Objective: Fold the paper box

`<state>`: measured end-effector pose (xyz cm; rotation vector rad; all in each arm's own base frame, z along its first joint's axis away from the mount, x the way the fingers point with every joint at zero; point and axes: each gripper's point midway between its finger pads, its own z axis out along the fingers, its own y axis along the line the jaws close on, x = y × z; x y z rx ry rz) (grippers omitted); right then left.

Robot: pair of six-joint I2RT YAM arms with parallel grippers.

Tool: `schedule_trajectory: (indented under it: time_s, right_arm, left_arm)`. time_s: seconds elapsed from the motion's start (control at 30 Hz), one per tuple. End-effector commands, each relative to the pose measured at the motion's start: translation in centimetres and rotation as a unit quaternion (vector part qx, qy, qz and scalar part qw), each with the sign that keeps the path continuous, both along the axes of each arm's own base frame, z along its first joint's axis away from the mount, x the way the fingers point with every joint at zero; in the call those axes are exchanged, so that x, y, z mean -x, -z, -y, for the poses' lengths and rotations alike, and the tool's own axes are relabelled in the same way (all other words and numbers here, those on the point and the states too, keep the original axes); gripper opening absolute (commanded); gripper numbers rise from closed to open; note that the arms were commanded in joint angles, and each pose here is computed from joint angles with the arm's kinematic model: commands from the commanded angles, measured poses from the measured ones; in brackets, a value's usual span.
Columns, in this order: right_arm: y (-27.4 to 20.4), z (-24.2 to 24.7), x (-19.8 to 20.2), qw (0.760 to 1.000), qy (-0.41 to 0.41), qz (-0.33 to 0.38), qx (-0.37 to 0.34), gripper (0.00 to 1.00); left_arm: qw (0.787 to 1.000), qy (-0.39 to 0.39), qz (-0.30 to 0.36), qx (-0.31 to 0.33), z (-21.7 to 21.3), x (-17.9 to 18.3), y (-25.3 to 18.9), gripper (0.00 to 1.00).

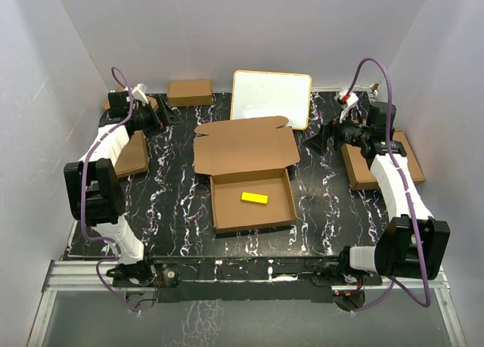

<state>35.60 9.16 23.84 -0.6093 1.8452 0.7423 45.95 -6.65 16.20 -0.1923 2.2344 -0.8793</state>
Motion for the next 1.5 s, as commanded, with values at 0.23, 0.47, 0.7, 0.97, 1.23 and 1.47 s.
schedule_trajectory:
  time_s: [0.23, 0.47, 0.7, 0.97, 1.23, 1.47]
  right_arm:
    - [-0.9, -0.3, -0.2, 1.000, -0.015, 0.011, -0.008, 0.99]
    - [-0.8, -0.4, -0.2, 1.000, -0.018, 0.009, -0.011, 0.99]
    - [-0.5, -0.3, -0.3, 1.000, -0.015, 0.004, -0.010, 0.99]
    - [-0.1, -0.4, -0.6, 1.000, -0.018, -0.002, -0.013, 0.99]
    - [0.1, -0.3, -0.5, 1.000, -0.016, -0.005, -0.012, 0.99]
    - [0.3, -0.3, -0.4, 1.000, -0.014, -0.007, -0.010, 0.99]
  left_arm:
    - [1.000, 0.005, -0.006, -0.014, -0.6, -0.9, -0.2, 0.95]
    - [0.999, -0.005, -0.036, -0.035, -1.5, -1.7, 1.2, 0.93]
    - [0.997, 0.029, -0.069, 0.019, 0.3, -2.1, 2.2, 0.83]
    - [0.986, 0.103, -0.104, 0.083, 4.1, 0.3, 4.4, 0.78]
    - [0.971, 0.163, -0.148, 0.094, 8.1, 1.2, 7.3, 0.75]
    - [0.964, 0.177, -0.164, 0.113, 9.1, 0.9, 8.7, 0.63]
